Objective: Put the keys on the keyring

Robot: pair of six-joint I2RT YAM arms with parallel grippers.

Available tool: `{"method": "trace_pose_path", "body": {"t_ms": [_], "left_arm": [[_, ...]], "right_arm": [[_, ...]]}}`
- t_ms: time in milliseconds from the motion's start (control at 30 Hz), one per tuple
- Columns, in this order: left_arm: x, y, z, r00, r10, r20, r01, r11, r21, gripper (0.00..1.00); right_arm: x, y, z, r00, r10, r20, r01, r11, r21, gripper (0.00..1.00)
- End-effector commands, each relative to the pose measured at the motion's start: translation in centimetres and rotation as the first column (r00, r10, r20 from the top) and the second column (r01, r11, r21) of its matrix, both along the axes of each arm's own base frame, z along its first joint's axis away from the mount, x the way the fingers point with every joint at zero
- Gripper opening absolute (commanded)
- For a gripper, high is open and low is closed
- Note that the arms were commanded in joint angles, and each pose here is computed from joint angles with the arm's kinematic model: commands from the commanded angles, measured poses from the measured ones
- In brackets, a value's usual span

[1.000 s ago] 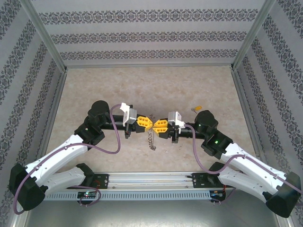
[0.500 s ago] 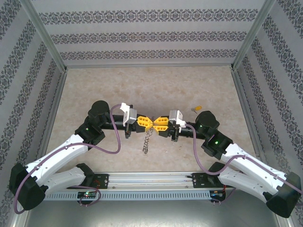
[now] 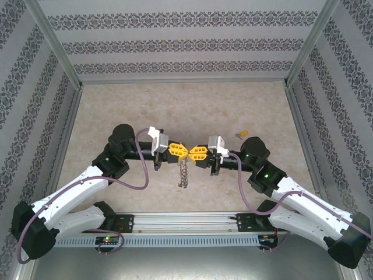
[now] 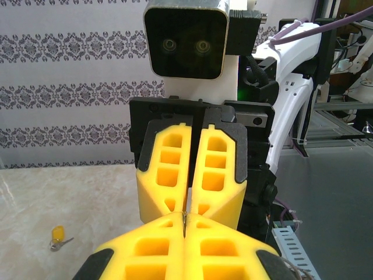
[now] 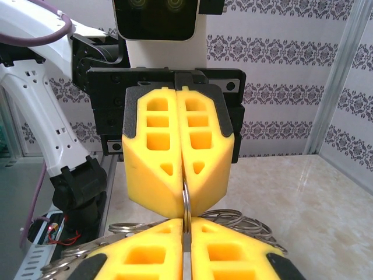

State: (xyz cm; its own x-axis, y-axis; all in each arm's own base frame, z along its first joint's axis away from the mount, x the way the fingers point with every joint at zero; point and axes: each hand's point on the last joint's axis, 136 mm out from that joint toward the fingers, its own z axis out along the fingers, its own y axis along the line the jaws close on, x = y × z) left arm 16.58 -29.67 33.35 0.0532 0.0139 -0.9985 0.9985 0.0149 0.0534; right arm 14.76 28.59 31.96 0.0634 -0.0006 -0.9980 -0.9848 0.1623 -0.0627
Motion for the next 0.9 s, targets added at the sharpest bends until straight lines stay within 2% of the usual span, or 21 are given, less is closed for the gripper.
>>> {"method": "trace_pose_path", "body": {"t_ms": [0, 133, 200, 600, 700, 867], "left_arm": [[-0.5, -0.3, 0.2, 0.999, -0.033, 0.013, 0.034, 0.999, -0.018, 0.0], [-0.2, -0.4, 0.0, 1.0, -0.026, 0.011, 0.027, 1.0, -0.013, 0.0], [-0.2, -0.5, 0.0, 1.0, -0.024, 0.01, 0.024, 1.0, -0.013, 0.0], [0.3, -0.4, -0.3, 1.0, 0.016, 0.014, -0.016, 1.0, -0.008, 0.0], [0.5, -0.3, -0.3, 0.999, 0.032, 0.015, -0.032, 0.999, -0.011, 0.1], [0.7, -0.1, -0.5, 0.998, 0.062, 0.019, -0.062, 0.998, -0.013, 0.13]], "right_arm": [[-0.8, 0.2, 2.1, 0.998, 0.032, 0.062, -0.036, 0.997, 0.064, 0.1], [-1.1, 0.3, 2.2, 0.997, 0.045, 0.068, -0.05, 0.997, 0.066, 0.07], [-1.3, 0.2, 2.2, 0.996, 0.056, 0.073, -0.06, 0.996, 0.067, 0.01], [-1.4, 0.1, 2.4, 0.997, 0.05, 0.066, -0.055, 0.996, 0.074, 0.0], [-1.5, -0.2, 2.7, 0.996, 0.04, 0.076, -0.047, 0.995, 0.091, 0.0], [-1.7, -0.8, 2.8, 0.996, 0.022, 0.091, -0.032, 0.994, 0.104, 0.0]]}}
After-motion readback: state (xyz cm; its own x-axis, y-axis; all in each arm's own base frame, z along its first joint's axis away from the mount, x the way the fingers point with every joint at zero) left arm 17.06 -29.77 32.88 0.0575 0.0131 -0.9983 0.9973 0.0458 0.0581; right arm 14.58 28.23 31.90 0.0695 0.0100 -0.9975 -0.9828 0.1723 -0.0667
